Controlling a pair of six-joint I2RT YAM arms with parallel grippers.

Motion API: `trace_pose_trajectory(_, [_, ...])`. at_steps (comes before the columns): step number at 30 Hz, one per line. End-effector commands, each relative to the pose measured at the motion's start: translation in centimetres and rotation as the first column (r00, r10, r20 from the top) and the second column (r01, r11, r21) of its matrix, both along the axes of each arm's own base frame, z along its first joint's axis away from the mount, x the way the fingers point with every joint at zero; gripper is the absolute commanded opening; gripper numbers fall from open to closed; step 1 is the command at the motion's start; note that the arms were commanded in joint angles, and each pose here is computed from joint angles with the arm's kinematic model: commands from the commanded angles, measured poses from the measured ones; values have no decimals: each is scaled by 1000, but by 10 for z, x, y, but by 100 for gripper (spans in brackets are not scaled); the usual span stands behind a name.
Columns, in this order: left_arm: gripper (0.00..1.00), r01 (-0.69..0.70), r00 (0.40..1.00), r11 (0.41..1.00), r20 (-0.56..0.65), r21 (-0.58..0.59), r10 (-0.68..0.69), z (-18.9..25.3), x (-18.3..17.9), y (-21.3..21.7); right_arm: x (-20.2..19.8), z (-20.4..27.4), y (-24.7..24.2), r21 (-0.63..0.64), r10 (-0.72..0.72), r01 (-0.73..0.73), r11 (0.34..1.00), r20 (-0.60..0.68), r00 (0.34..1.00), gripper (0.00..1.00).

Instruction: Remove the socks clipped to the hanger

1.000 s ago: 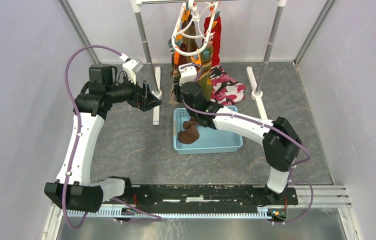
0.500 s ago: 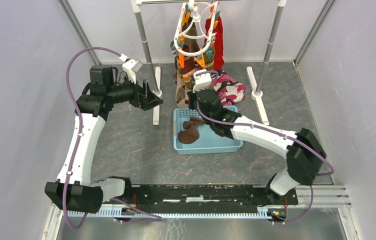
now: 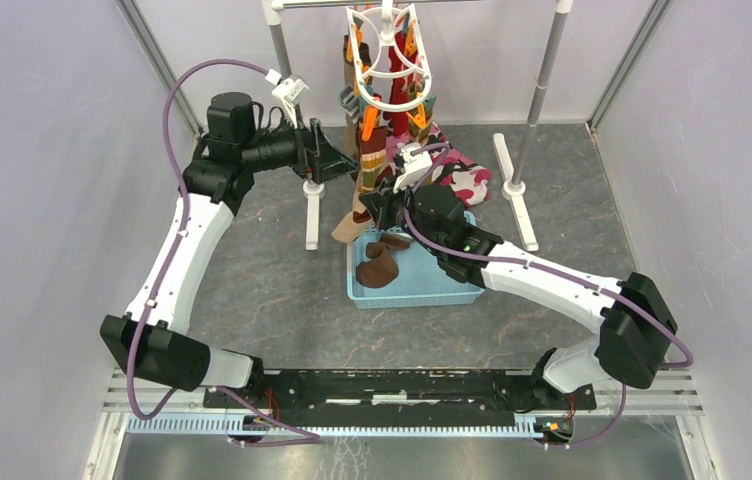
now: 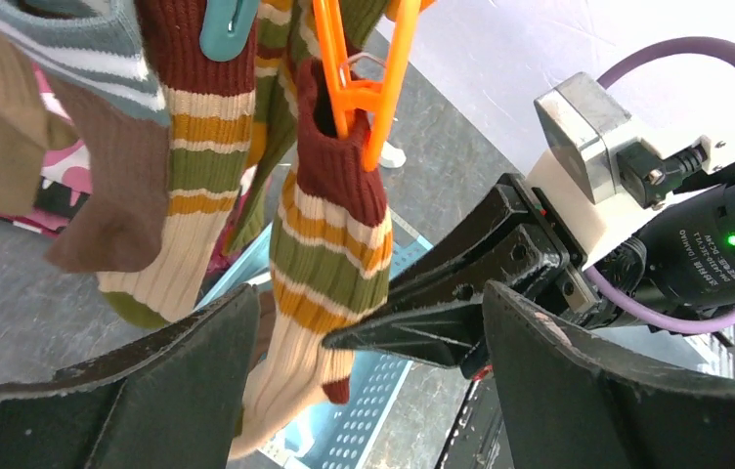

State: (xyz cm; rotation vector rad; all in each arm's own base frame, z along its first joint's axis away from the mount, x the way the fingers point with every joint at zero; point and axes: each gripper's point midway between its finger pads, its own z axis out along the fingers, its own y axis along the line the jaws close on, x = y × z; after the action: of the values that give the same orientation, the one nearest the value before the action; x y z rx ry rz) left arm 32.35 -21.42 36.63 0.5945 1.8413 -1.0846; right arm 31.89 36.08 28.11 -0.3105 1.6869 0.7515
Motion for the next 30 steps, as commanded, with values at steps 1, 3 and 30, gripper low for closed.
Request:
trace_pose_trajectory(1, [90, 69, 997, 993, -11, -99, -70, 23, -4, -13, -27, 35, 12, 151, 141, -142, 978, 15, 990, 0])
trace_pose_trajectory(3, [90, 87, 996, 988, -17, -126, -90, 23, -5, -16, -35, 37, 13, 177, 174, -172, 969, 7, 985, 0])
trace_pose_trajectory(30, [73, 101, 994, 959, -24, -267, -111, 62, 43, -64, -45, 49, 22, 207, 244, -237, 949, -12, 970, 0])
